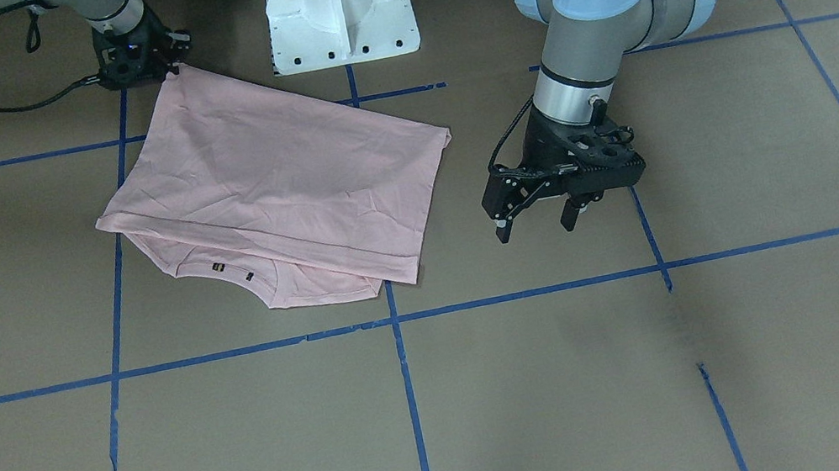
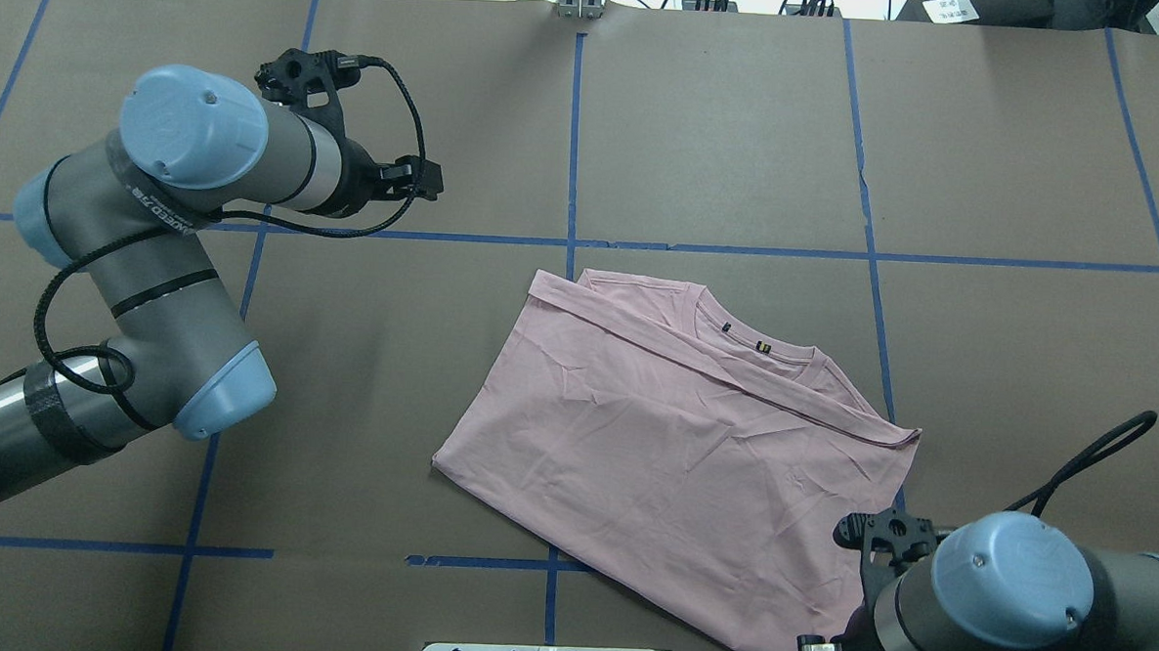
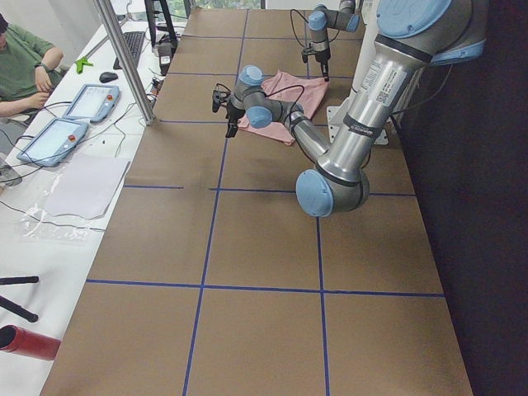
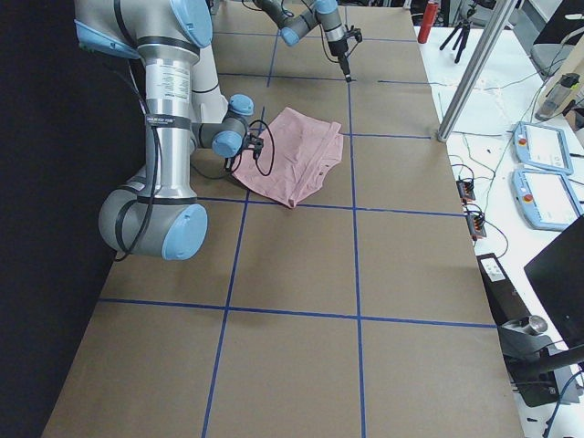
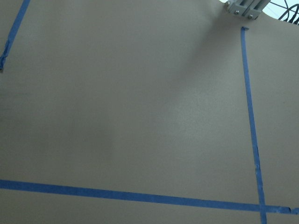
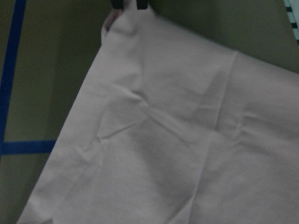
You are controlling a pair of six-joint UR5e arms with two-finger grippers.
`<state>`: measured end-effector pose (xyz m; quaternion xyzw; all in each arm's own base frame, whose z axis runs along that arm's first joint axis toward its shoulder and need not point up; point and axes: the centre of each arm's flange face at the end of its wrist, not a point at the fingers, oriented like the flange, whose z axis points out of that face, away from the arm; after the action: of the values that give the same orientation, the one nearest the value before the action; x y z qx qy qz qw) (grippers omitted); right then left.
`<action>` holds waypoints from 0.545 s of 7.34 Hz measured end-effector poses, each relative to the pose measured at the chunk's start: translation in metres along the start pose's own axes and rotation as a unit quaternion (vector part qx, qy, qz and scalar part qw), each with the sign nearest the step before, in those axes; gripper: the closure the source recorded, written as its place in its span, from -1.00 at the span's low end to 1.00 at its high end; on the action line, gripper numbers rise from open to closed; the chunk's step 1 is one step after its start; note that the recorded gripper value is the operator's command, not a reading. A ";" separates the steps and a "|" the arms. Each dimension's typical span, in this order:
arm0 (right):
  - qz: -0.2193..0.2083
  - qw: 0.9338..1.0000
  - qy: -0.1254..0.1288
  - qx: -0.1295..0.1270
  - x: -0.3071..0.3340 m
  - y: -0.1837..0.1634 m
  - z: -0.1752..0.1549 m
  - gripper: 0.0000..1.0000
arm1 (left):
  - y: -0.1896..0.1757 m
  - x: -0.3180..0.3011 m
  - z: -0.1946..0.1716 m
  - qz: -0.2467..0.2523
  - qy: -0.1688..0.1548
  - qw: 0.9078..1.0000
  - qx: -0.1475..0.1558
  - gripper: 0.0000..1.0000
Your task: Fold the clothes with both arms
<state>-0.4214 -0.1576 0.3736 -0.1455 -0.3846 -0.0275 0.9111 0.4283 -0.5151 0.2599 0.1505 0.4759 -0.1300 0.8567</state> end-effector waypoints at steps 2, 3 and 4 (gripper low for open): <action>0.017 1.000 -0.016 0.019 -0.006 0.001 -0.014 -1.00 | 0.026 0.010 0.002 -0.017 -0.003 0.999 -0.040 -1.00; 0.030 0.998 -0.033 0.046 -0.009 -0.017 -0.032 -1.00 | 0.056 0.019 0.004 -0.051 -0.022 0.996 -0.066 -1.00; 0.044 0.995 -0.056 0.077 -0.016 -0.040 -0.055 -1.00 | 0.094 0.030 0.006 -0.088 -0.053 0.991 -0.084 -1.00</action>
<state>-0.4014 -0.2126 0.3359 -0.0930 -0.4293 0.0500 0.8970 0.4828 -0.4328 0.2501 0.0283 0.4503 -0.1723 0.8756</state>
